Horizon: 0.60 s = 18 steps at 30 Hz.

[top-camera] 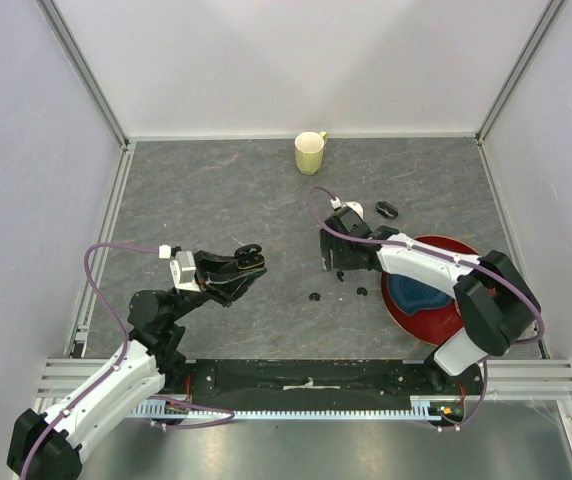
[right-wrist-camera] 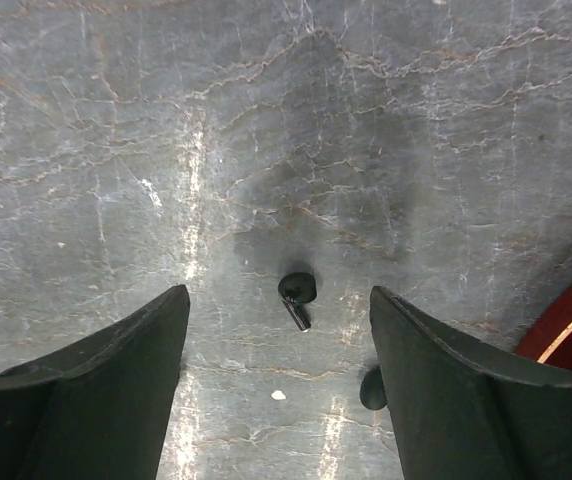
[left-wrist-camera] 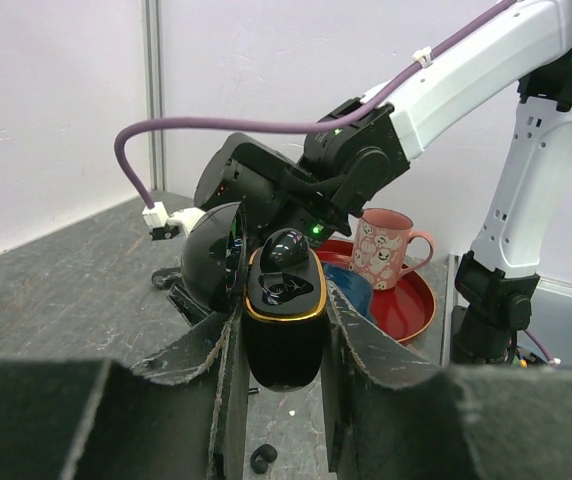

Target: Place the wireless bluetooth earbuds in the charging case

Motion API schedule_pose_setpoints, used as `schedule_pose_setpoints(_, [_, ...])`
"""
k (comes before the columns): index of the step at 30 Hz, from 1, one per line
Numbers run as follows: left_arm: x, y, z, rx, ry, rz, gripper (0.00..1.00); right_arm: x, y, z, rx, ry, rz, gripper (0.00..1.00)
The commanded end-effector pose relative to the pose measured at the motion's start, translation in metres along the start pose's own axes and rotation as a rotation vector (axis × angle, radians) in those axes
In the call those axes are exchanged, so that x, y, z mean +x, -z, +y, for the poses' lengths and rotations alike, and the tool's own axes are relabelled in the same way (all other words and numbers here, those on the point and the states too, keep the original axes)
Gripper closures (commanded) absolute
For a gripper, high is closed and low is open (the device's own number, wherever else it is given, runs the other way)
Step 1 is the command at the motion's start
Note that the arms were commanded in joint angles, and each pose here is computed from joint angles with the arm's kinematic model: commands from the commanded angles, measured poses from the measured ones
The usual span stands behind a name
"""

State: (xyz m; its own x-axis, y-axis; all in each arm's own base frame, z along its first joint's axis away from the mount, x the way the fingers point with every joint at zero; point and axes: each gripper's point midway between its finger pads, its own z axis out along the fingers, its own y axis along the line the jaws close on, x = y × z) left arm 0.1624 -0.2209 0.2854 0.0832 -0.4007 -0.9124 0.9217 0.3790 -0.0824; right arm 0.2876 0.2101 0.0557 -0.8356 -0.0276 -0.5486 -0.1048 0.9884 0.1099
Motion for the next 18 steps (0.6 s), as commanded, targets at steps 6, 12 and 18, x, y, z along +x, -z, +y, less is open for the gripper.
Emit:
schedule_pose_setpoints(6, [-0.008,-0.002,0.001,-0.004,-0.036,-0.027,0.98,0.010,-0.015,-0.002,0.031,-0.005,0.054,0.35])
schedule_pose_setpoints(12, [-0.007,-0.001,0.002,-0.009,-0.035,-0.027,0.98,0.019,-0.022,-0.005,0.052,-0.004,0.089,0.38])
schedule_pose_setpoints(18, [-0.006,-0.001,0.003,-0.013,-0.034,-0.024,0.98,0.019,-0.025,-0.005,0.055,-0.008,0.089,0.41])
